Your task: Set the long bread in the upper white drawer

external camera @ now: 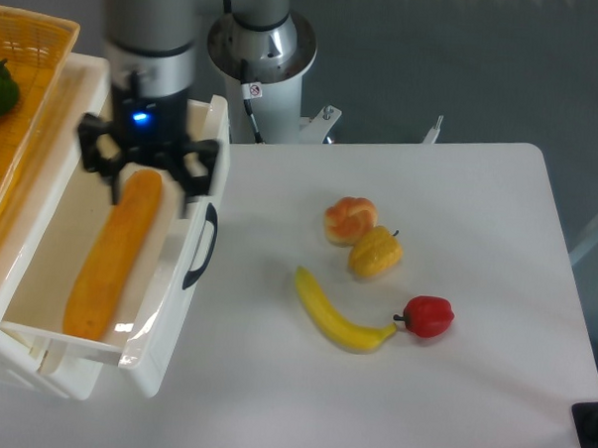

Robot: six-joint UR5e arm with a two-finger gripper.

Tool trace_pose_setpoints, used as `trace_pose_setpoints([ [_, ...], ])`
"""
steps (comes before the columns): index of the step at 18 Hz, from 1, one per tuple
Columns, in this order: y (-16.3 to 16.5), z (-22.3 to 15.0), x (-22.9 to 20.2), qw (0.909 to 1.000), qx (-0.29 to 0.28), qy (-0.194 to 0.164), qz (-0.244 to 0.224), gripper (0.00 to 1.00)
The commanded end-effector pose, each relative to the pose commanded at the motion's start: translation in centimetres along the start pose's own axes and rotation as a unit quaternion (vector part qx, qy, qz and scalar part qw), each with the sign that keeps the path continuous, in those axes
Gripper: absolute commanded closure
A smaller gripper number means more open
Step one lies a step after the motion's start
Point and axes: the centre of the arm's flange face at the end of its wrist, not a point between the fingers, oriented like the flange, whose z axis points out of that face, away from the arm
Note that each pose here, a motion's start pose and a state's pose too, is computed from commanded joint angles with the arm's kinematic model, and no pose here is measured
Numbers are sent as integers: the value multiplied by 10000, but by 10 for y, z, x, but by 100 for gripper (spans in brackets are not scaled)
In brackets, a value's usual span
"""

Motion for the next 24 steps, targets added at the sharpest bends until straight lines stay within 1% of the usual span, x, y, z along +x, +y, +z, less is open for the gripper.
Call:
trace_pose_setpoints([
  [4, 15, 13, -53, 9999, -105, -71, 49, 0],
  [5, 18, 21, -69, 9998, -172, -72, 61, 0],
  [6, 24, 34, -88, 9993, -321, -105, 157, 0],
  [7, 31, 47, -106, 9978, -514, -152, 382, 0],
  [9, 43, 74, -133, 9911, -939, -211, 916, 0],
  [10, 52, 88, -152, 9873, -1146, -218, 1079, 0],
  [12, 65, 111, -181, 9775, -1439, -284, 1518, 0],
  [13, 69, 114, -192, 9730, -1500, -342, 1722, 0],
  [15, 75, 124, -213, 9668, -1557, -300, 2004, 0],
  [17, 77, 134, -221, 9631, -1568, -284, 2168, 0],
  [18, 83, 135, -239, 9622, -1521, -348, 2232, 0],
  [19, 85, 134, -251, 9589, -1502, -371, 2378, 0],
  [23, 96, 145, -263, 9355, -1629, -149, 3131, 0],
  [24, 99, 145, -265, 9324, -1659, -130, 3209, 0],
])
